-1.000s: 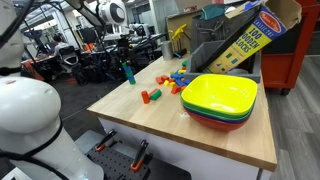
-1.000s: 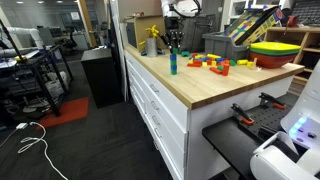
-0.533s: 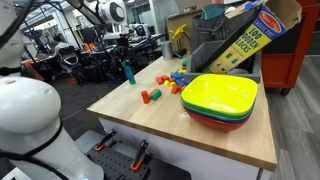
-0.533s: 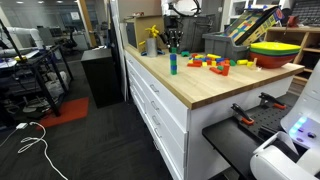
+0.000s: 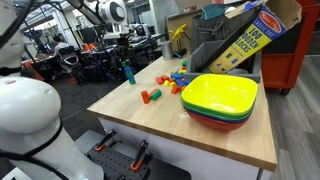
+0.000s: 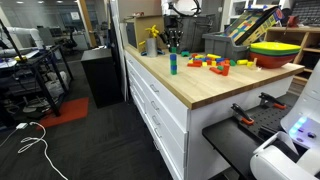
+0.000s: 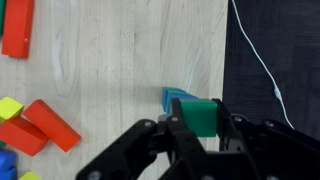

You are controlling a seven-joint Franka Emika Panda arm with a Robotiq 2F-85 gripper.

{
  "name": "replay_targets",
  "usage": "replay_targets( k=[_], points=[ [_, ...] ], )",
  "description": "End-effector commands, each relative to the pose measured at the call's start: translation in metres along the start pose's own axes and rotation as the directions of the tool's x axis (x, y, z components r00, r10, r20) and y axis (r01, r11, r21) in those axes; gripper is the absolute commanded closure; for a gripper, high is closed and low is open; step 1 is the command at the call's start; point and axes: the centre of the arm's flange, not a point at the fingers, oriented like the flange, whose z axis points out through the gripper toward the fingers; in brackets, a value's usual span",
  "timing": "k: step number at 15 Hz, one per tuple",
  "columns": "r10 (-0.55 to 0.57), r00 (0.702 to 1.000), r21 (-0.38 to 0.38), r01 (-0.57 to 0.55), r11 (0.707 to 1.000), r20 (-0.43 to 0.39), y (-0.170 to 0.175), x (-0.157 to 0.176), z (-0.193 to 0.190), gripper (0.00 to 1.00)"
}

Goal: Pick up one square green block and put it on the pile of stacked up blocks on the left

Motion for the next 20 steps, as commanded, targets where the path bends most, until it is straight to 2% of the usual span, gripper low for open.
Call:
replay_targets(
  k=[1,18,20],
  points=[
    [0.031,0.999,0.01,-0.031,0.999,-0.004,0.0002,0.0068,-0.0067,0.92],
    [0.042,0.999,0.015,-0.043,0.999,0.008,0.0052,0.01,0.0012,0.92],
    [0.043,0.999,0.03,-0.043,0.999,0.013,0.0047,0.0095,0.0012,0.42]
  ],
)
